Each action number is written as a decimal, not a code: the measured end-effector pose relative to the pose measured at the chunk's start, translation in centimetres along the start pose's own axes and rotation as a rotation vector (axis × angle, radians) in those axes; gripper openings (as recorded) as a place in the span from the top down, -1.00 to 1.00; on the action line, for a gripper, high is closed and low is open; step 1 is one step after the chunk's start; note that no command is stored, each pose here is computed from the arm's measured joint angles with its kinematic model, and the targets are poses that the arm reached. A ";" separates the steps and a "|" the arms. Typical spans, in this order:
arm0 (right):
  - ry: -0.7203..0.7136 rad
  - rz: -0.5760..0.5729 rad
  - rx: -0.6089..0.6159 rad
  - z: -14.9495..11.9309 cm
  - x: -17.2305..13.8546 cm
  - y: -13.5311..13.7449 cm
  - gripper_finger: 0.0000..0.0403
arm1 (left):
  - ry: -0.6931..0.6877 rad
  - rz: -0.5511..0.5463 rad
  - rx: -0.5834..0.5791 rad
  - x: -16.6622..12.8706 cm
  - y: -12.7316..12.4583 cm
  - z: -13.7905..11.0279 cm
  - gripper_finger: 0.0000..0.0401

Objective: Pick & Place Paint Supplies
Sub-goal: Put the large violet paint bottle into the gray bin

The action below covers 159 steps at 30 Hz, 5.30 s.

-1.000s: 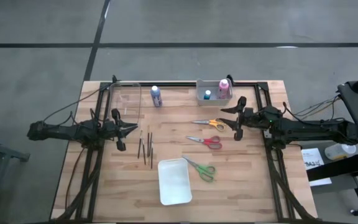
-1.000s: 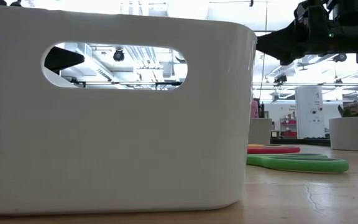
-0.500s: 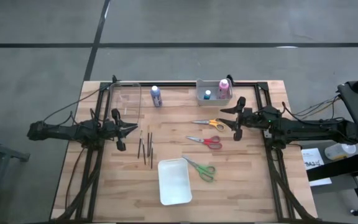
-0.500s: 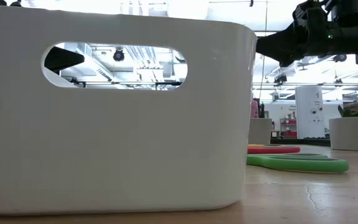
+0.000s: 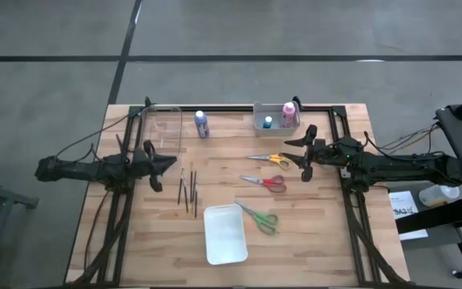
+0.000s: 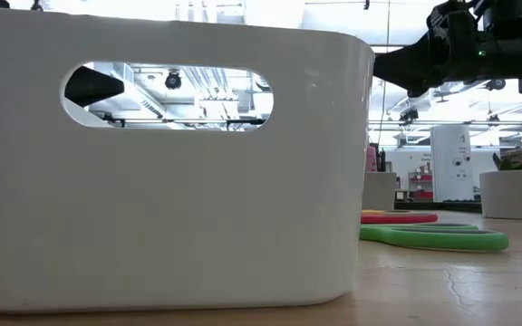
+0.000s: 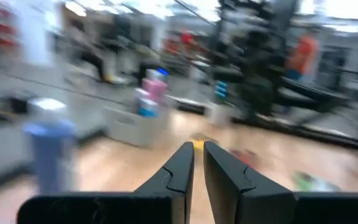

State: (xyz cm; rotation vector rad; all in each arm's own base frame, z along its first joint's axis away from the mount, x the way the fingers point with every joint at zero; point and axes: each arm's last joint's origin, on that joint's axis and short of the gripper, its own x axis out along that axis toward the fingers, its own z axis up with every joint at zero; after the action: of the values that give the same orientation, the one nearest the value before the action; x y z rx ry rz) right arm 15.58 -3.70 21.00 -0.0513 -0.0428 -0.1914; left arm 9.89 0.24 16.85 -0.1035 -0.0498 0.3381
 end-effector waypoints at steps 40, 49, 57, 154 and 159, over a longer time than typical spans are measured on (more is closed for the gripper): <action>0.000 -0.001 0.000 0.0 0.0 0.0 0.04 | 0.419 0.682 -0.071 16.8 4.2 8.3 -0.65; 0.000 0.000 0.000 0.0 0.0 0.0 0.04 | 0.452 0.778 -0.041 19.2 6.3 7.8 -0.76; 0.000 0.000 0.000 0.0 0.0 0.0 0.04 | 0.494 0.824 -0.035 19.9 7.4 6.2 -0.76; 0.000 0.000 0.000 0.0 0.0 0.0 0.04 | 0.242 0.456 0.015 33.6 6.4 11.7 0.40; 0.000 0.000 0.000 0.0 0.0 0.0 0.04 | 0.258 0.419 0.014 35.9 6.4 11.7 0.40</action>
State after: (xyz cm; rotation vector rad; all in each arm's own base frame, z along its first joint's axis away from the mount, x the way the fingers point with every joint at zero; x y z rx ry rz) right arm 15.57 -3.70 20.99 -0.0517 -0.0428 -0.1913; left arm 40.84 19.33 28.86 -0.1431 0.2331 0.7406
